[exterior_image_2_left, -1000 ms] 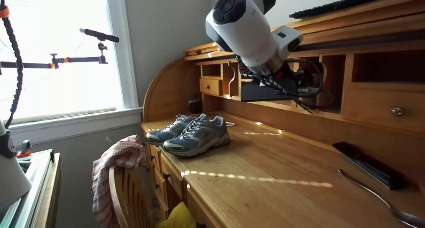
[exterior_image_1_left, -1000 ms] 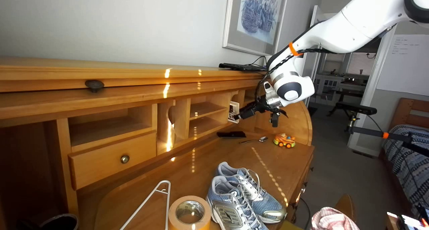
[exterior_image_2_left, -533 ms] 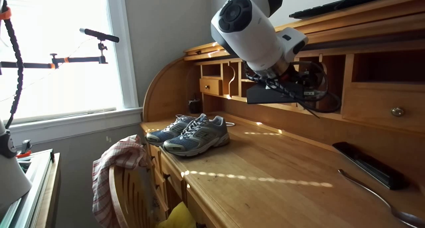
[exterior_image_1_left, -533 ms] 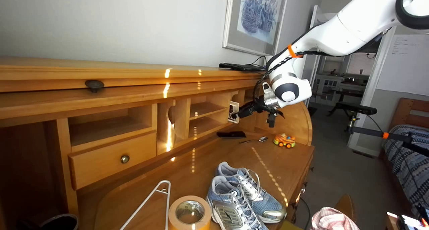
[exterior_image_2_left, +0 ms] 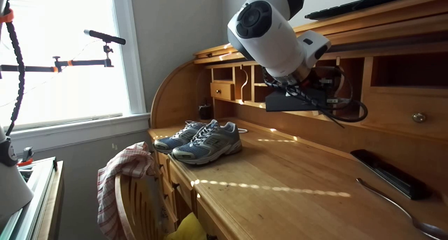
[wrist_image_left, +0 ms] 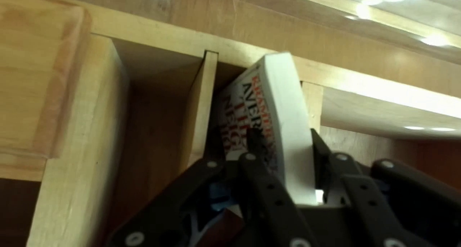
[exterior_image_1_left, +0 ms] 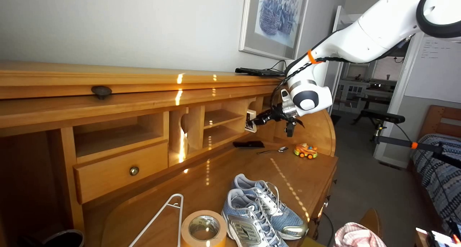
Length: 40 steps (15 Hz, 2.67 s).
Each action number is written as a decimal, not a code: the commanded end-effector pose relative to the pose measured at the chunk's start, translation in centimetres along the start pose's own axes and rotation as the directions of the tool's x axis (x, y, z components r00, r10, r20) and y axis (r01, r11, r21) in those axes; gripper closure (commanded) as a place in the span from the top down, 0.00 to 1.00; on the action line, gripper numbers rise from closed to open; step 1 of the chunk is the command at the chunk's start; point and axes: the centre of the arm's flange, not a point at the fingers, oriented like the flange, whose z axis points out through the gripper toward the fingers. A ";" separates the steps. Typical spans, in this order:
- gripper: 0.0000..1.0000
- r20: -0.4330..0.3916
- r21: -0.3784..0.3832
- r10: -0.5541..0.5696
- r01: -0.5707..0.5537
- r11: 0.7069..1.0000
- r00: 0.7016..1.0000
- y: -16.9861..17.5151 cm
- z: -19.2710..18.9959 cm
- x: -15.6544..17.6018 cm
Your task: Move the book to the right side of the shelf.
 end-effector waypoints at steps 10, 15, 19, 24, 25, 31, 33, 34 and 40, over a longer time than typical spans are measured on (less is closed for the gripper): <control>0.05 0.013 -0.069 0.072 -0.071 0.995 0.997 1.5 -3.0 0.0; 0.05 0.071 -0.067 0.116 -0.111 0.991 0.991 0.6 -5.0 0.3; 0.05 0.108 -0.055 0.130 -0.124 0.991 0.986 -0.3 -6.7 0.8; 0.05 0.157 -0.034 0.140 -0.136 0.990 0.978 -1.3 -9.0 1.4; 0.05 0.162 -0.026 0.144 -0.142 0.990 0.976 -1.4 -9.6 1.6; 0.05 0.175 -0.019 0.177 -0.176 0.984 0.969 -1.9 -12.3 2.4; 0.05 0.180 -0.018 0.184 -0.183 0.983 0.966 -2.0 -13.2 2.8; 0.05 0.180 -0.023 0.183 -0.182 0.983 0.967 -2.0 -13.7 3.0; 0.05 0.211 -0.051 0.196 -0.190 0.981 0.958 -1.8 -16.4 2.9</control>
